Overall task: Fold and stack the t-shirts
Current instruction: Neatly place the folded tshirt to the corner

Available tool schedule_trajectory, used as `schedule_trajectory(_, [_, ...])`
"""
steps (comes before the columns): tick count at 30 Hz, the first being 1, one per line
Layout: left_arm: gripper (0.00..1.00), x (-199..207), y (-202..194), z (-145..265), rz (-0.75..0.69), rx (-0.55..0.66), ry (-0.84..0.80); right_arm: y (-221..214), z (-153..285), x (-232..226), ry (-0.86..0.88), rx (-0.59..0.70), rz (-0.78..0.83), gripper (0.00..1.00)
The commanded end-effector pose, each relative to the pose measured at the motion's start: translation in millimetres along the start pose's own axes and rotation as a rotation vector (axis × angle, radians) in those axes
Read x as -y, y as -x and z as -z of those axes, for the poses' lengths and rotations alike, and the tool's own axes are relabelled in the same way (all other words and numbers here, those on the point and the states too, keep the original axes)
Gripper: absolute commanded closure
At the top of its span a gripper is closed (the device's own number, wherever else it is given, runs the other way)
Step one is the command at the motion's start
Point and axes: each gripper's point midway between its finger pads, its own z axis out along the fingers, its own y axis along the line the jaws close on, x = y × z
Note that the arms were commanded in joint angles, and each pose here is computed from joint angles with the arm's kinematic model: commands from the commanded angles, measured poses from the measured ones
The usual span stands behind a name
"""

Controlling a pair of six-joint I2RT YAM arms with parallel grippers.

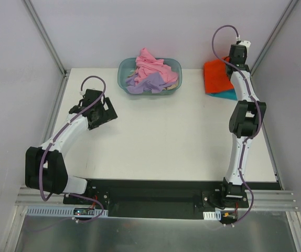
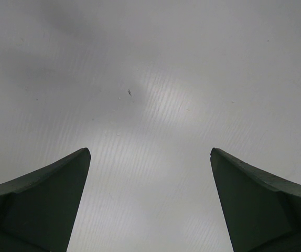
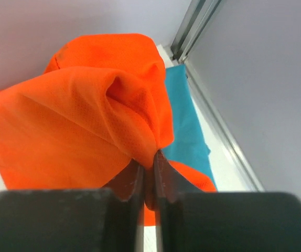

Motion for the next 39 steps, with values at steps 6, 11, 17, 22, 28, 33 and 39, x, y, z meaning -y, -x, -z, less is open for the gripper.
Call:
schedule_trajectory(6, [0.01, 11, 15, -2, 0.017, -0.002, -0.022, -30, -54, 15, -0.035, -0.03, -0.142, 0.41])
schedule_trajectory(11, [0.01, 16, 15, 2, 0.018, -0.005, -0.049, -15, -52, 20, 0.053, -0.018, -0.161, 0.03])
schedule_trajectory(17, [0.01, 28, 24, 14, 0.016, 0.014, -0.105, 21, -10, 39, 0.063, 0.028, -0.092, 0.03])
schedule_trajectory(22, [0.01, 32, 23, 27, 0.009, 0.03, -0.146, 50, 43, 58, 0.083, 0.06, -0.056, 0.03])
schedule_trajectory(28, [0.01, 28, 21, 51, 0.001, 0.085, -0.188, 58, 109, 49, 0.239, 0.03, -0.01, 0.03])
schedule_trajectory(33, [0.01, 26, 21, 75, 0.001, 0.145, -0.231, 60, 183, 42, 0.416, 0.067, -0.11, 0.03])
schedule_trajectory(39, [0.01, 18, 10, 86, 0.008, 0.173, -0.248, 6, 249, 32, 0.571, 0.04, -0.225, 0.03])
